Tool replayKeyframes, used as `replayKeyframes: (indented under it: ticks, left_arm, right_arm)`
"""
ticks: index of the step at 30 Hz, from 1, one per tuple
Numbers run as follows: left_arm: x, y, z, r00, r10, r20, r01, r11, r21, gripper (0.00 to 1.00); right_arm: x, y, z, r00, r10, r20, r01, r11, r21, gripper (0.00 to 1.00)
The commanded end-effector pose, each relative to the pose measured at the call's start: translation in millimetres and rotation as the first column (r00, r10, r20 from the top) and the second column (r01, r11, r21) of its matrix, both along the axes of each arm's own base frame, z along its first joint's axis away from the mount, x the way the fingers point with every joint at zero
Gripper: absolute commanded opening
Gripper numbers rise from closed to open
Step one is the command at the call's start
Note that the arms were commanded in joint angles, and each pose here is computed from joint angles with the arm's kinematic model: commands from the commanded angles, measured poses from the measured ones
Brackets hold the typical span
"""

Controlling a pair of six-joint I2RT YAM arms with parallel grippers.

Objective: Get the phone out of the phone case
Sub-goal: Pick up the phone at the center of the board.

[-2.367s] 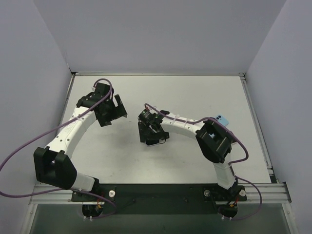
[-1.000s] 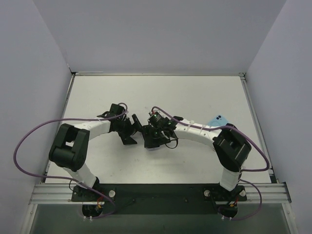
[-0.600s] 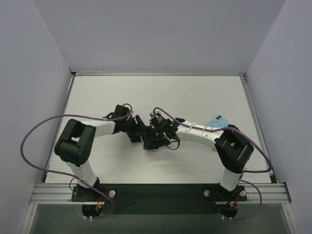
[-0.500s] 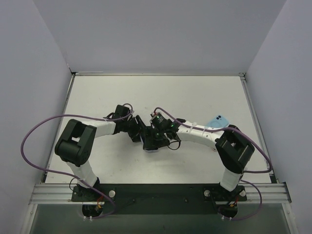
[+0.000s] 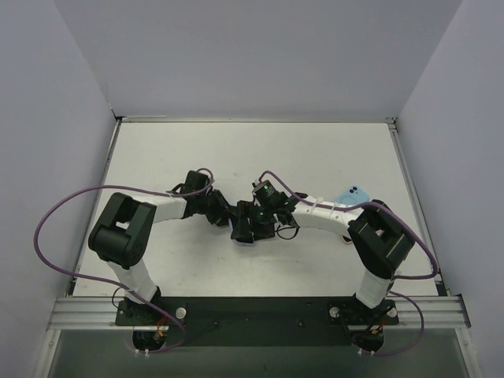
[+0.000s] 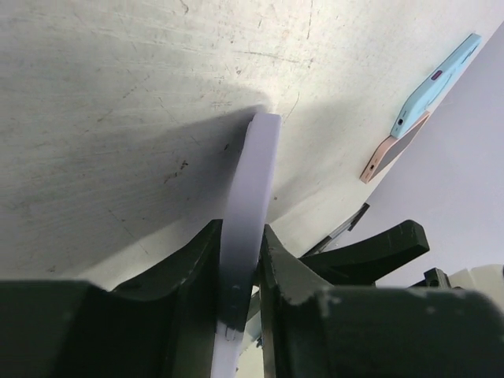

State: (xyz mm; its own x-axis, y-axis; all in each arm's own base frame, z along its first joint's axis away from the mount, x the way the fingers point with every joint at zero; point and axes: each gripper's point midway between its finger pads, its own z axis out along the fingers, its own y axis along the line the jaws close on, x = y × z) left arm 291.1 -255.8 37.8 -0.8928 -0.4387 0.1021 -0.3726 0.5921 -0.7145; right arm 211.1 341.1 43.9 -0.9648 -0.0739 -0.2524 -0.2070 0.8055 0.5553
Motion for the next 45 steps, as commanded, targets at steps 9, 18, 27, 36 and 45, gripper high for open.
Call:
replayKeyframes:
  ticks: [9,18,27,36,45]
  left_arm:
    - [18.3,-7.9,28.6,0.997,-0.017,0.079,0.02,0.999,-0.034,0.0]
    - [39.3,-19.3,106.1,0.962,-0.007,0.272,0.059,0.981,-0.184,0.0]
    - [42.4,-28.3,213.1,0.824,0.121,0.554,0.161,0.887,-0.434,0.0]
    - [35.1,-27.5,255.2,0.786,0.187,0.59,0.195,0.83,-0.522,0.0]
    - [30.8,-25.5,263.4,0.783,0.203,0.589,0.201,0.812,-0.548,0.0]
  right_arm:
    - [-0.1,-10.7,48.8,0.998,-0.004,0.065,0.0,0.998,0.063,0.7]
    - [-0.3,-52.4,117.9,0.977,-0.134,0.163,0.102,0.976,0.19,0.96]
    - [18.3,-65.1,164.1,0.938,-0.34,0.071,0.264,0.831,0.49,0.63]
    - [31.7,-63.4,180.5,0.924,-0.38,0.034,0.279,0.734,0.619,0.5]
    - [36.2,-58.8,201.8,0.917,-0.398,-0.007,0.273,0.615,0.74,0.35]
